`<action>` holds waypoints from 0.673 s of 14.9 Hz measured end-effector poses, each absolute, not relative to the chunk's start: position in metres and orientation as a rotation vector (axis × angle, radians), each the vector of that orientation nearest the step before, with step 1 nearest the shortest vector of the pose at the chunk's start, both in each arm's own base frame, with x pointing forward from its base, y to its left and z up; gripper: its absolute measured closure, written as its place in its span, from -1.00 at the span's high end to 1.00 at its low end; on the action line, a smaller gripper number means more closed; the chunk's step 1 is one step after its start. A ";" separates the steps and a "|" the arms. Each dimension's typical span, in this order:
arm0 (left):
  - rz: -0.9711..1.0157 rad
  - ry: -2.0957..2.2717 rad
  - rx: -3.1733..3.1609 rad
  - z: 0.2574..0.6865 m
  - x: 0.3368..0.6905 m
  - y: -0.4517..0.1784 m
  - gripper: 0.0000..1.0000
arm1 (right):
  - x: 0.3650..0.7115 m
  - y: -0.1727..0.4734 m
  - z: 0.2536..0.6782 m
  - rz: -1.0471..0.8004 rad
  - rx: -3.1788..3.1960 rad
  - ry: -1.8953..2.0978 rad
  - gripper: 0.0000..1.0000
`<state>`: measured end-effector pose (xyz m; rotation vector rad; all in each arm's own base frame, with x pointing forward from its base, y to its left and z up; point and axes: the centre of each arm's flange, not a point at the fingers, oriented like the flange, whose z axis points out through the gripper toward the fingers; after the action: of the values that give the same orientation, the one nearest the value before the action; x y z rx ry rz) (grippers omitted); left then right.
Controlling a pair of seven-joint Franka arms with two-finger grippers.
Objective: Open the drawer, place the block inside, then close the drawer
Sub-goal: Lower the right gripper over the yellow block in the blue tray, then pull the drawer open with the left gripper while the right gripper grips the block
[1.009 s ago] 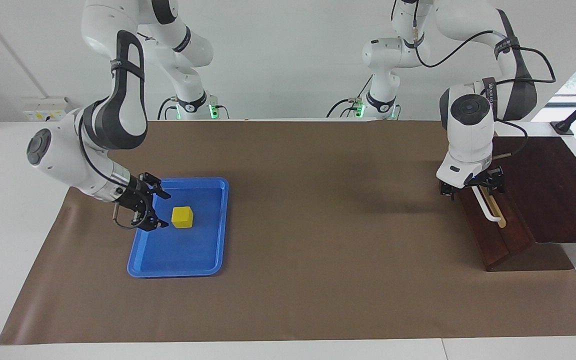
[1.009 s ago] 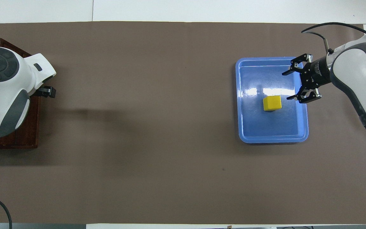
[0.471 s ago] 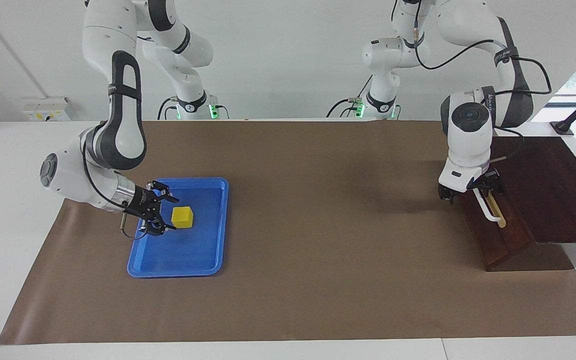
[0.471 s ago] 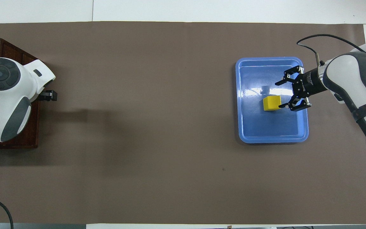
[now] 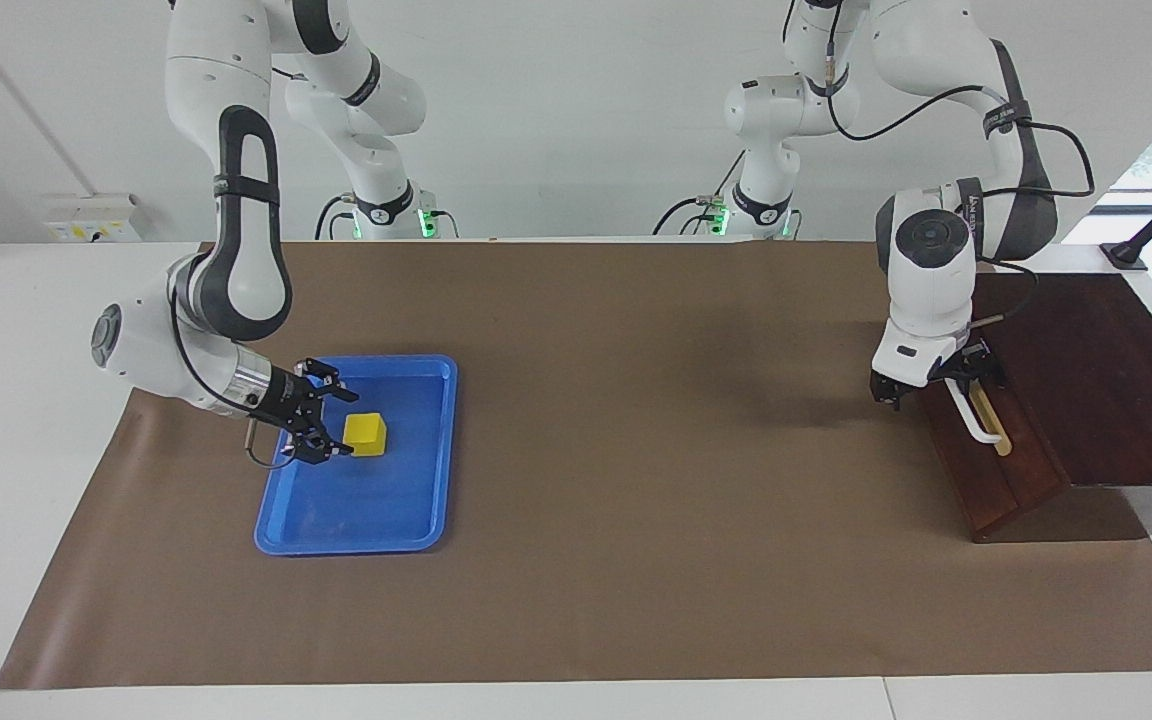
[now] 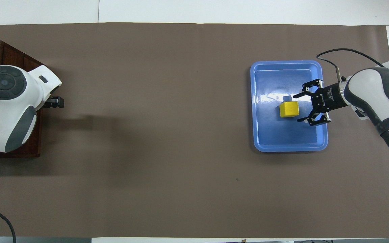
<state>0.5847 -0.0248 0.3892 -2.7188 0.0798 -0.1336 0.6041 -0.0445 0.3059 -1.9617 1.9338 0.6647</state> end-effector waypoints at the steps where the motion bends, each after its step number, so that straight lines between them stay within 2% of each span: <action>1: -0.136 0.079 -2.720 0.388 0.585 -0.026 1.00 | 0.603 -0.045 0.304 0.655 -1.954 1.918 0.83; 10: -0.209 0.021 -2.810 0.390 0.587 -0.053 1.00 | 0.595 -0.046 0.287 0.618 -1.941 1.876 0.83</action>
<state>0.5873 -0.0526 0.3903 -2.8097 0.0214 -0.2091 0.5949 -0.0464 0.2869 -1.9415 1.8761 0.6178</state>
